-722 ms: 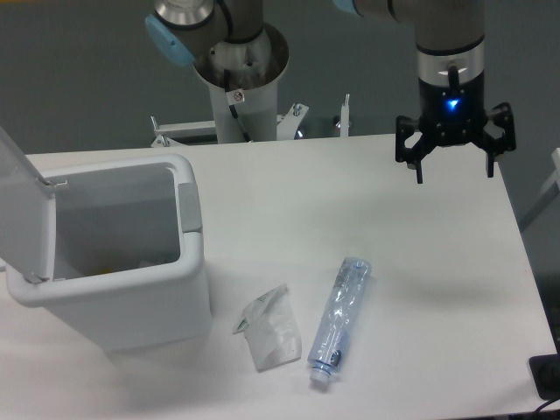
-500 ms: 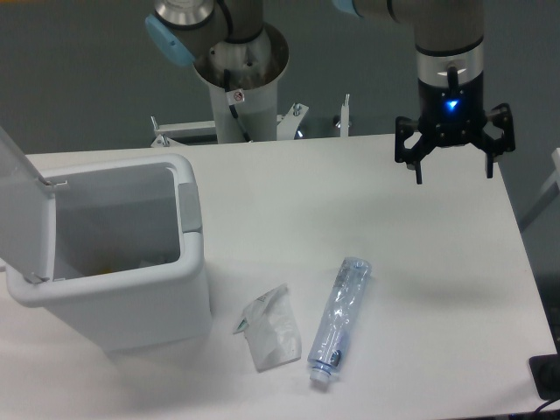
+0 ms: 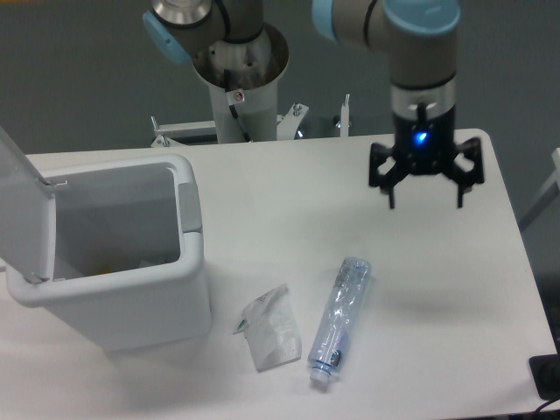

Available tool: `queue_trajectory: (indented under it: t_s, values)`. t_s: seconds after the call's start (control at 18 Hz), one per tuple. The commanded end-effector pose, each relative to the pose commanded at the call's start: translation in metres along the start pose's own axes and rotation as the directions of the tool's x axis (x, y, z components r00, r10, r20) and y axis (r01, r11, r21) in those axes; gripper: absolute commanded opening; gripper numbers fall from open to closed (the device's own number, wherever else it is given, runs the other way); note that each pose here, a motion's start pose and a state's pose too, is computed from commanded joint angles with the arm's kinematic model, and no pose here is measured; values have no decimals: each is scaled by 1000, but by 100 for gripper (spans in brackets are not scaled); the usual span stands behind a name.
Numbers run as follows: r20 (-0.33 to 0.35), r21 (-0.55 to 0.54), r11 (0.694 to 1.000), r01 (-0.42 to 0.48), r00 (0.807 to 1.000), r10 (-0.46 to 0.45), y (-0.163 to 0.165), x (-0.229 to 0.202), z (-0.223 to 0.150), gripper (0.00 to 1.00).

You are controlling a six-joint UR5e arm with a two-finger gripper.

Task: Place the trash in the trash can
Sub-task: 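Move the open gripper down over the crumpled white wrapper, then close the gripper on the crumpled white wrapper and lift it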

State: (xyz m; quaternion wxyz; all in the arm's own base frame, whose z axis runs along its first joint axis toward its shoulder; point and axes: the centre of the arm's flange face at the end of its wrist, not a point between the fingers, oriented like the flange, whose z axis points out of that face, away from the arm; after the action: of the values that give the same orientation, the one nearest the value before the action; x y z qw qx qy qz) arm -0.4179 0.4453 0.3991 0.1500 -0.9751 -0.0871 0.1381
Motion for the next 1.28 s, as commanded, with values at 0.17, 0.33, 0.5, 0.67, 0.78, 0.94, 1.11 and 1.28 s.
queue_trajectory:
  t_s: [0.17,0.33,0.5,0.67,0.78,0.94,1.11,1.28]
  values:
    - [-95,15,1000,-17,995,18,-22,37,31,100]
    - [-301,100,995,24,954,7,-31,63,72,100]
    - [-378,106,993,43,926,0,-32,73,99,100]
    - [-422,71,997,22,906,10,-37,98,136,100]
    - [-434,62,998,9,901,19,-38,108,151,100]
    - [-428,70,997,-20,903,48,-44,127,171,100]
    - [-431,64,998,-13,902,39,-44,129,179,100]
    - [-407,30,999,-31,913,40,-40,130,192,100]
